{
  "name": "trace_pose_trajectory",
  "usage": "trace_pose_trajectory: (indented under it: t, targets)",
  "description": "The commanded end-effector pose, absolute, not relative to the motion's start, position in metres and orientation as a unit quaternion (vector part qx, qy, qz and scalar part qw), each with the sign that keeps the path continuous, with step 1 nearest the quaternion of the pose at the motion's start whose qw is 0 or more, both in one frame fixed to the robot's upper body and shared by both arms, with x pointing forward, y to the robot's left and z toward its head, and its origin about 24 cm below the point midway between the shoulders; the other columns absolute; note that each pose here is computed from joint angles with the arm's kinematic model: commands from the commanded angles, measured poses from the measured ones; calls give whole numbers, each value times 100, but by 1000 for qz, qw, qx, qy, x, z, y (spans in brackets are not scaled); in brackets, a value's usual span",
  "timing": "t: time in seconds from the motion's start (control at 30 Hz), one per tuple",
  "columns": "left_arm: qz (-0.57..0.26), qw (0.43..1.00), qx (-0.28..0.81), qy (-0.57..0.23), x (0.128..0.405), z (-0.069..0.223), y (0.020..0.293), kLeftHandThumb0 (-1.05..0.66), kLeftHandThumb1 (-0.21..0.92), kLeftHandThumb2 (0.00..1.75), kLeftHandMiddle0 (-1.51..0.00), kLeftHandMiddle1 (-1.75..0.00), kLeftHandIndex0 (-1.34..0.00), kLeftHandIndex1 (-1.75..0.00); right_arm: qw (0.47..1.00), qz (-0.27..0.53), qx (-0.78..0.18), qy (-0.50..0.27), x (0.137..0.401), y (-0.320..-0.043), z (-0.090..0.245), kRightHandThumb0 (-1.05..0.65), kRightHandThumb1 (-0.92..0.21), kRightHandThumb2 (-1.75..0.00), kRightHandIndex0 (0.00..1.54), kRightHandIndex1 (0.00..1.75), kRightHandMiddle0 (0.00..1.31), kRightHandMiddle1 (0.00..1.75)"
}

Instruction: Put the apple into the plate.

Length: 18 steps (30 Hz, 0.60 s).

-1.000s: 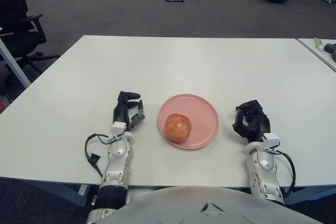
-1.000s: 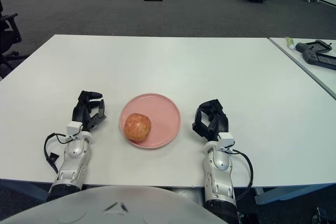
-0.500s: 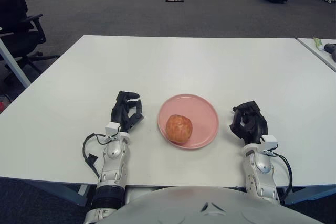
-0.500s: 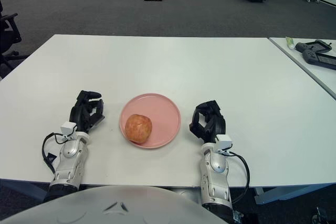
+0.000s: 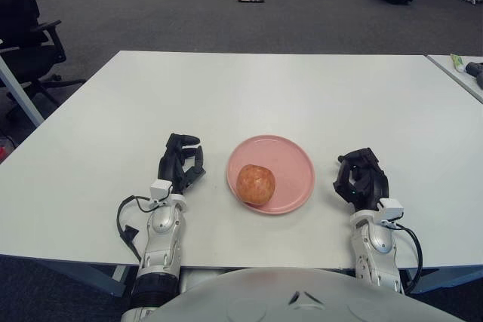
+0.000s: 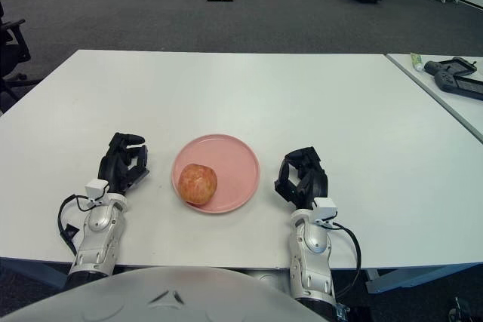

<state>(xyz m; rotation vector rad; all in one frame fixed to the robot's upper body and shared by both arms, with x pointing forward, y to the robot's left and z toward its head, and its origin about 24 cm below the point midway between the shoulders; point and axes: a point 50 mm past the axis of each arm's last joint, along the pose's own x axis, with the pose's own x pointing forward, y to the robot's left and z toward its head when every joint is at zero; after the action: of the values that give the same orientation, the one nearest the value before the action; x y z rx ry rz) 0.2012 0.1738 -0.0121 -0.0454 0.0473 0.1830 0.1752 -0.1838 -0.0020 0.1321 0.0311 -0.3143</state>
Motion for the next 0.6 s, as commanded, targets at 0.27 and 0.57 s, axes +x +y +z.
trace_pose_trajectory:
  t: [0.27, 0.57]
  targets:
    - [85, 995, -8, 57, 190, -21, 172, -38, 69, 84, -58, -172, -33, -175, 986, -156, 64, -2, 173, -185, 5, -41, -53, -106, 63, 133, 44, 175]
    - [83, 995, -9, 52, 186, -19, 171, -38, 68, 86, -56, -174, -34, -175, 985, -160, 68, -3, 169, -186, 7, -42, -51, -108, 63, 133, 46, 175]
